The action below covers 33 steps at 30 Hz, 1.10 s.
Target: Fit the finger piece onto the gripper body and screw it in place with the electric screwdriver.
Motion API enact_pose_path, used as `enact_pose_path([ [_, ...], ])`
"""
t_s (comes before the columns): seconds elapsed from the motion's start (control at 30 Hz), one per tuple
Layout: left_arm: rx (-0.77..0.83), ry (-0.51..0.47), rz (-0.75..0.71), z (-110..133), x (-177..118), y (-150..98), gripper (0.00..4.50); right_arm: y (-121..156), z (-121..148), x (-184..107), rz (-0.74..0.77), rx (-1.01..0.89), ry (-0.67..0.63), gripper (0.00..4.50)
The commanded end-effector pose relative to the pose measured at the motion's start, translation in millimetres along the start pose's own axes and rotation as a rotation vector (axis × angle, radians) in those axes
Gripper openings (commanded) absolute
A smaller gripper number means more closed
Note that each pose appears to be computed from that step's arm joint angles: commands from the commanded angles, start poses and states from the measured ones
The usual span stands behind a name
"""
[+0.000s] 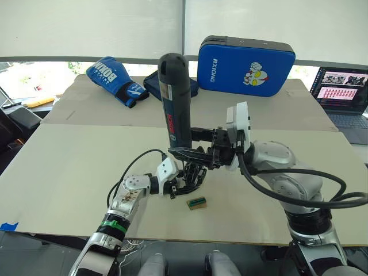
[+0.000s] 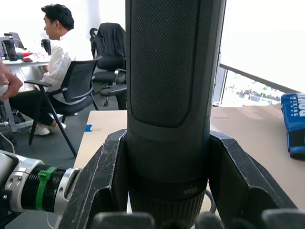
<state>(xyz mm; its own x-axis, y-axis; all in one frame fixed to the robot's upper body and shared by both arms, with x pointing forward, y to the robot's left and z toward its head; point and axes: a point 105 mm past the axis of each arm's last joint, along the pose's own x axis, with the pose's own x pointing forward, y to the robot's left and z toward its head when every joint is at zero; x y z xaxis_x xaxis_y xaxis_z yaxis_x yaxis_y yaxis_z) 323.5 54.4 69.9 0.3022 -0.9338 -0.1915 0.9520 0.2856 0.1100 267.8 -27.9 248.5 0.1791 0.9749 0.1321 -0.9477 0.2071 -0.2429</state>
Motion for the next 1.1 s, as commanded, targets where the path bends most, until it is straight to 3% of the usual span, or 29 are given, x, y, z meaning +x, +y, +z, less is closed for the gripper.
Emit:
enact_pose_path([
  [0.03,-0.029,0.049,-0.062,-14.8,6.4,-15.8,2.31,4.0,16.3,0.2,0.012,-0.068,-0.07,1.93],
  [0.43,-0.035,0.058,-0.062,-17.0,5.8,-15.7,2.31,7.4,29.2,2.1,0.031,-0.071,-0.127,1.93],
  [1.1,-0.042,0.06,-0.064,-18.4,6.9,-16.7,2.31,0.7,30.5,-0.4,0.012,-0.102,-0.105,1.93],
])
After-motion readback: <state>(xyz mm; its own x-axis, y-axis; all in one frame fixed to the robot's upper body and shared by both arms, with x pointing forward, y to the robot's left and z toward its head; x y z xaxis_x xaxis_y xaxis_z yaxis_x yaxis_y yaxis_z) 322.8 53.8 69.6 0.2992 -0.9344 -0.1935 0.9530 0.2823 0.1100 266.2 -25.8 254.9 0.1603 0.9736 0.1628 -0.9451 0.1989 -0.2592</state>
